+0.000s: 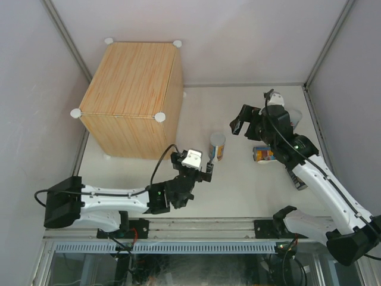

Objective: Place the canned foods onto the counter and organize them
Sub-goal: Move the canned food to the center of the board.

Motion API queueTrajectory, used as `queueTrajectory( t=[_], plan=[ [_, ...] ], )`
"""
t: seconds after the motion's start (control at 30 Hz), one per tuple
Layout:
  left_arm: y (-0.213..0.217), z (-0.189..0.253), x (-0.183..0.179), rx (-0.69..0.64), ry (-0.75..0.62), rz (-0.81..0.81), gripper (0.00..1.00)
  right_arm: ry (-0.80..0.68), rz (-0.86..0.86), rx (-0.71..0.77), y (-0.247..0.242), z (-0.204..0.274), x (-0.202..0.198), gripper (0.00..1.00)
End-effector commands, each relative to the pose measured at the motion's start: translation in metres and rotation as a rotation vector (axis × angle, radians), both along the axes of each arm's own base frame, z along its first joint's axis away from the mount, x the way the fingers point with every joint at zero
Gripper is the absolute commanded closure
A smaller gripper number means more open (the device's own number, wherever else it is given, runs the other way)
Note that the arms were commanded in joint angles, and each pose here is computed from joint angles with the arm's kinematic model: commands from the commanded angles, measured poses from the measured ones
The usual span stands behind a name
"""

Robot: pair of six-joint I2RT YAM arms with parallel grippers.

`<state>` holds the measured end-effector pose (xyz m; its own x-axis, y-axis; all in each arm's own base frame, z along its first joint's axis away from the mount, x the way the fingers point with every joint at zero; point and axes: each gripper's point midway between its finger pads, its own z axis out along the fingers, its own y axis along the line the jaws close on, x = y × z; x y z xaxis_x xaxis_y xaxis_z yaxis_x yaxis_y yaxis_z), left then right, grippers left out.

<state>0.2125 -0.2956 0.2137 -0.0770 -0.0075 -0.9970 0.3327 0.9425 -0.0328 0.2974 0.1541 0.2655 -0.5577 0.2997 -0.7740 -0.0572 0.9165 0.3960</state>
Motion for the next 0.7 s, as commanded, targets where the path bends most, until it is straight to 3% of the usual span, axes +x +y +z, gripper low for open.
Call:
queueTrajectory(
  t=[0.0, 0.33, 0.67],
  plan=[
    [-0.029, 0.011, -0.001, -0.083, -0.047, -0.065, 0.0, -0.035, -0.044, 0.025, -0.012, 0.011, -0.007, 0.07],
    [-0.083, -0.027, -0.006, -0.039, -0.086, -0.228, 0.0, -0.07, -0.066, 0.025, -0.03, 0.024, -0.026, 0.08],
    [-0.085, -0.049, 0.016, -0.057, -0.083, -0.178, 0.0, -0.099, -0.064, 0.046, -0.031, 0.034, -0.03, 0.09]
  ],
)
